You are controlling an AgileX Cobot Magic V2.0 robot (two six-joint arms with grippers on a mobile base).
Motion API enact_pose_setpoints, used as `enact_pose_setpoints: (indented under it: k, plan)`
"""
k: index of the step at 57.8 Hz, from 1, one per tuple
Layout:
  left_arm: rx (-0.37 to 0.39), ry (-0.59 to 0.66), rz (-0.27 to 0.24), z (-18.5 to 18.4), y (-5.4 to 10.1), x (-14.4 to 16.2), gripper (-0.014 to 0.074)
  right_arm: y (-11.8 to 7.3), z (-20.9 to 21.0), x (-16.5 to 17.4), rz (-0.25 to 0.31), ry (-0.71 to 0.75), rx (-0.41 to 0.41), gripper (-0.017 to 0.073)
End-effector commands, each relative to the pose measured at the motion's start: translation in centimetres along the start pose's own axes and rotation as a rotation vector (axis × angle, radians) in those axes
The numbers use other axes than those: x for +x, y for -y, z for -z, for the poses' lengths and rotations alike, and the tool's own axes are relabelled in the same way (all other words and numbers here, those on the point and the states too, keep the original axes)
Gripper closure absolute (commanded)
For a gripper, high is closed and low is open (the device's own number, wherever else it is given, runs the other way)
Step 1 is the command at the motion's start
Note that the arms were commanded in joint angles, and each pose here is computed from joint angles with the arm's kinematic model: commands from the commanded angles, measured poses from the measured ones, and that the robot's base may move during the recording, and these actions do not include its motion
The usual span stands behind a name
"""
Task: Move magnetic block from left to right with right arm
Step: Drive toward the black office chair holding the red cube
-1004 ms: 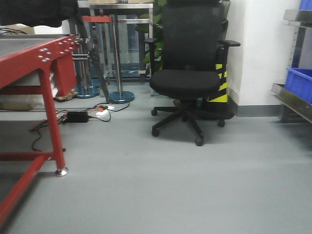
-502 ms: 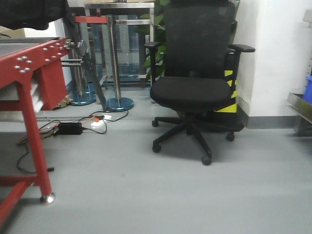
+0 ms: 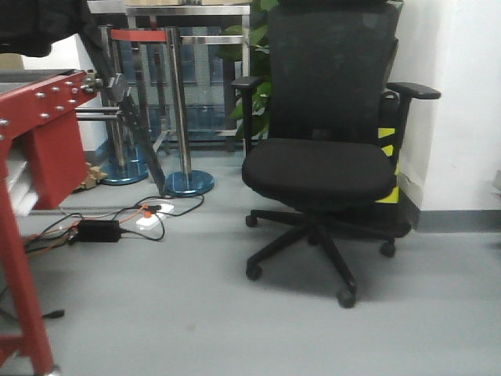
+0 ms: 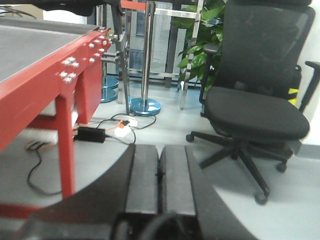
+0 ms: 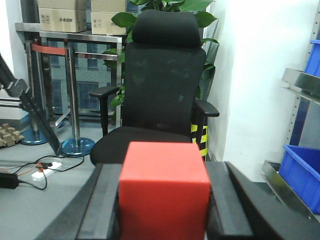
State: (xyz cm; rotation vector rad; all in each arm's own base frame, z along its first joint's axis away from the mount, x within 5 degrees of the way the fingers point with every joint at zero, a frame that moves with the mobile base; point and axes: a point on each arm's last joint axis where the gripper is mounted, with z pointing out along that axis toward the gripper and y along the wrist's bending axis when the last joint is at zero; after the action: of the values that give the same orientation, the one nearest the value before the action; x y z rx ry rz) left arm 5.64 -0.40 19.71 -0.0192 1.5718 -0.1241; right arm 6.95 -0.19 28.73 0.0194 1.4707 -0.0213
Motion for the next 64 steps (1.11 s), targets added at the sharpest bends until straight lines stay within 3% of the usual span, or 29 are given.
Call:
enact_pose_setpoints:
  k: [1,64]
  plan:
    - [-0.004,0.081,0.01,0.04,-0.05,-0.46,0.072,-0.03,-0.01,-1.72,0.016,0.109,-0.001,0.0305]
    - [-0.004,0.081,0.01,0.04,-0.05,-0.46,0.072,-0.04,0.0,-1.72,0.016,0.109,-0.002,0.0305]
